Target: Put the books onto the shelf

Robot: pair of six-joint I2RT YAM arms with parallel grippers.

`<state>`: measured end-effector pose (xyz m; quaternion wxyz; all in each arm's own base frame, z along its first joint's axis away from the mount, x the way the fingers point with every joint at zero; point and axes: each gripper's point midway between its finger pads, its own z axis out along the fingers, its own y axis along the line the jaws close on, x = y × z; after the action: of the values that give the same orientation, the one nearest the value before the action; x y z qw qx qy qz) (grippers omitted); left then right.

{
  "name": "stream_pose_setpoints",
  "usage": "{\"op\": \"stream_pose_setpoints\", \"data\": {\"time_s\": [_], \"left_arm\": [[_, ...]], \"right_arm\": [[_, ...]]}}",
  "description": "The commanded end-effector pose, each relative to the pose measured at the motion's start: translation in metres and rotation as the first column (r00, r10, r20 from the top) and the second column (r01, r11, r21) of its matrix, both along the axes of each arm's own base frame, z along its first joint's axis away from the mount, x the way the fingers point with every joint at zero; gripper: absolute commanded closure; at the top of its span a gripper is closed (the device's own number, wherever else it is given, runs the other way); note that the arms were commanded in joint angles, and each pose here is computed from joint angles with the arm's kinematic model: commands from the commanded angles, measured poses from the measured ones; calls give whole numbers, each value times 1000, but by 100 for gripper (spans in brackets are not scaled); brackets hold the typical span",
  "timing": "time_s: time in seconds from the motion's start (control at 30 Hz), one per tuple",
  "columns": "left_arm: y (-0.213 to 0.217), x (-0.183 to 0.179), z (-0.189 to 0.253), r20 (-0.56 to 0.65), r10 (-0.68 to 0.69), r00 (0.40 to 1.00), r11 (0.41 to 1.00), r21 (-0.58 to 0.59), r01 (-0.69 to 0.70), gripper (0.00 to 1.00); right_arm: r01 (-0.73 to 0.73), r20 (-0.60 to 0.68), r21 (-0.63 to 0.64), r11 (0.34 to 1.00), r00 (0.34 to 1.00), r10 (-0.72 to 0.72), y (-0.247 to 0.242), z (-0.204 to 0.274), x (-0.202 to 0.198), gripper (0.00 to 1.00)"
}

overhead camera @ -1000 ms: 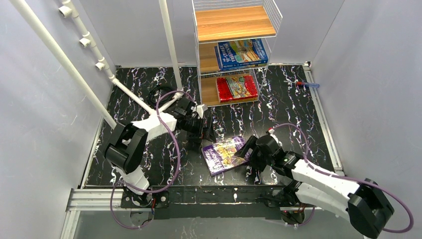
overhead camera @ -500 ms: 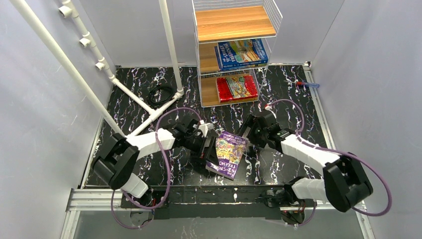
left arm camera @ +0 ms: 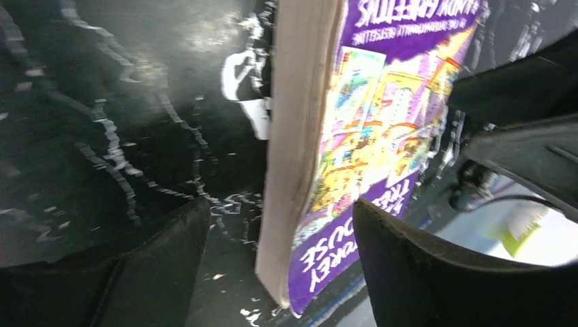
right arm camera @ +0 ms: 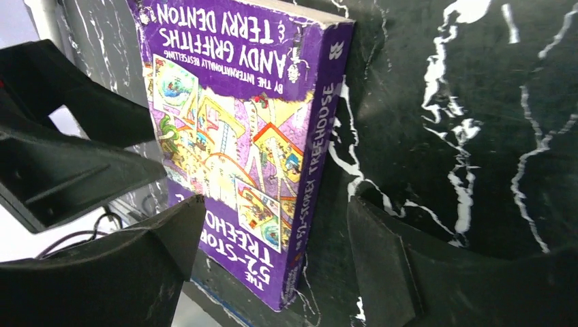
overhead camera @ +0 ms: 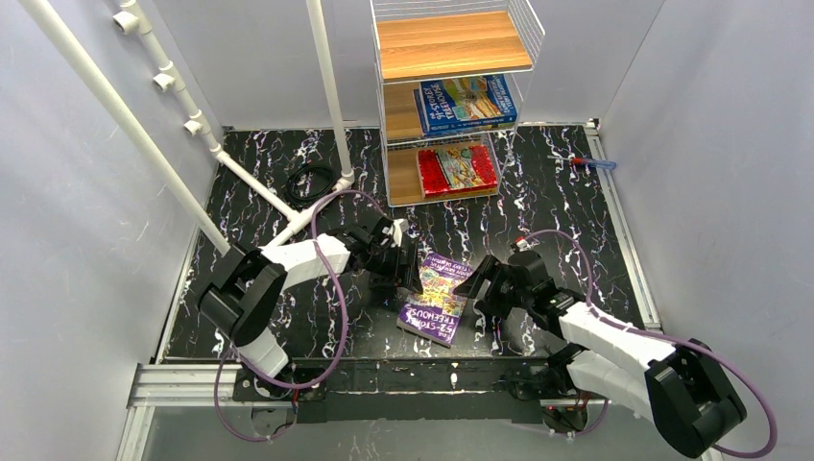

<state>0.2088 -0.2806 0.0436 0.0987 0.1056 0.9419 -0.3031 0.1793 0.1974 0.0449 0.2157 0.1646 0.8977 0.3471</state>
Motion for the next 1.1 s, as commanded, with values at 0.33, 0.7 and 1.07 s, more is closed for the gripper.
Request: {"op": "stream_pose_setpoints", "data": {"time_s": [0.33, 0.7, 1.07], "left_arm": [[-46, -18, 30, 2, -97, 995, 983, -159, 96, 52], [-58, -13, 66, 40, -8, 999, 959, -283, 19, 92], [-25, -15, 89, 103, 2, 995, 933, -359, 36, 100]], "right_arm": [[-53, -42, 100, 994, 997, 57, 32, -6, 0, 21], [-38, -71, 82, 996, 997, 44, 34, -18, -9, 17], [-51, -87, 84, 995, 994, 59, 19, -30, -33, 1]]}}
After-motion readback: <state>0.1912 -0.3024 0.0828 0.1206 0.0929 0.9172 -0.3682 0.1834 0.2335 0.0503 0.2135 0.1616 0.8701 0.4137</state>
